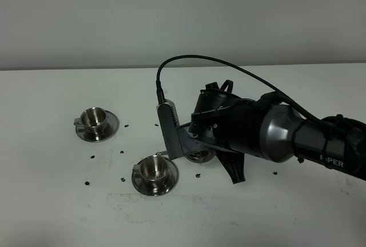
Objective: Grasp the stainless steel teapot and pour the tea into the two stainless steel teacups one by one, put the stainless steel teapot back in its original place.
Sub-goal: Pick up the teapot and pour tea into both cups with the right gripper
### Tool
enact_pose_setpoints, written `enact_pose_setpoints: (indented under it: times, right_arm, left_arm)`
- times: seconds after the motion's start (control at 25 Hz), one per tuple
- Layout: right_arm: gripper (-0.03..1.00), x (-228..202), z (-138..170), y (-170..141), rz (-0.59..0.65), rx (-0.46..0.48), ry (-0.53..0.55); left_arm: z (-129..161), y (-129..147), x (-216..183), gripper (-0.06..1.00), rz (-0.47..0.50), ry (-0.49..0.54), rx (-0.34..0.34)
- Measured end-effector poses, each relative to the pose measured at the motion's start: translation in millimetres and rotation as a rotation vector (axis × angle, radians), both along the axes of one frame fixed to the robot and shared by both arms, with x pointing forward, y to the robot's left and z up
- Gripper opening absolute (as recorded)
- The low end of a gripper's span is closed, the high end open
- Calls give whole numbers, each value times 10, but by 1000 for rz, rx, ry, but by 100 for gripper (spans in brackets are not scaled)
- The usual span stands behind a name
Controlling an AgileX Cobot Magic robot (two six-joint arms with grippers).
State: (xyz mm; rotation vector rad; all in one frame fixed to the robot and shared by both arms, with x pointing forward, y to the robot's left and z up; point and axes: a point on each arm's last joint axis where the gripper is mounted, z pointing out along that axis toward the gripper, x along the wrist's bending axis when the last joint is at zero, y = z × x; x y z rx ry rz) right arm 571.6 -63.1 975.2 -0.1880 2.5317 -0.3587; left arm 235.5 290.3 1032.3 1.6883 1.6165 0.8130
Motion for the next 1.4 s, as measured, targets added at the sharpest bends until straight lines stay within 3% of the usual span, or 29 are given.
enact_pose_setpoints:
  times: [1.4]
  right_arm:
    - [18, -17, -148, 142, 112, -155, -52]
  left_arm:
    - [0, 0, 0, 53, 0, 0, 0]
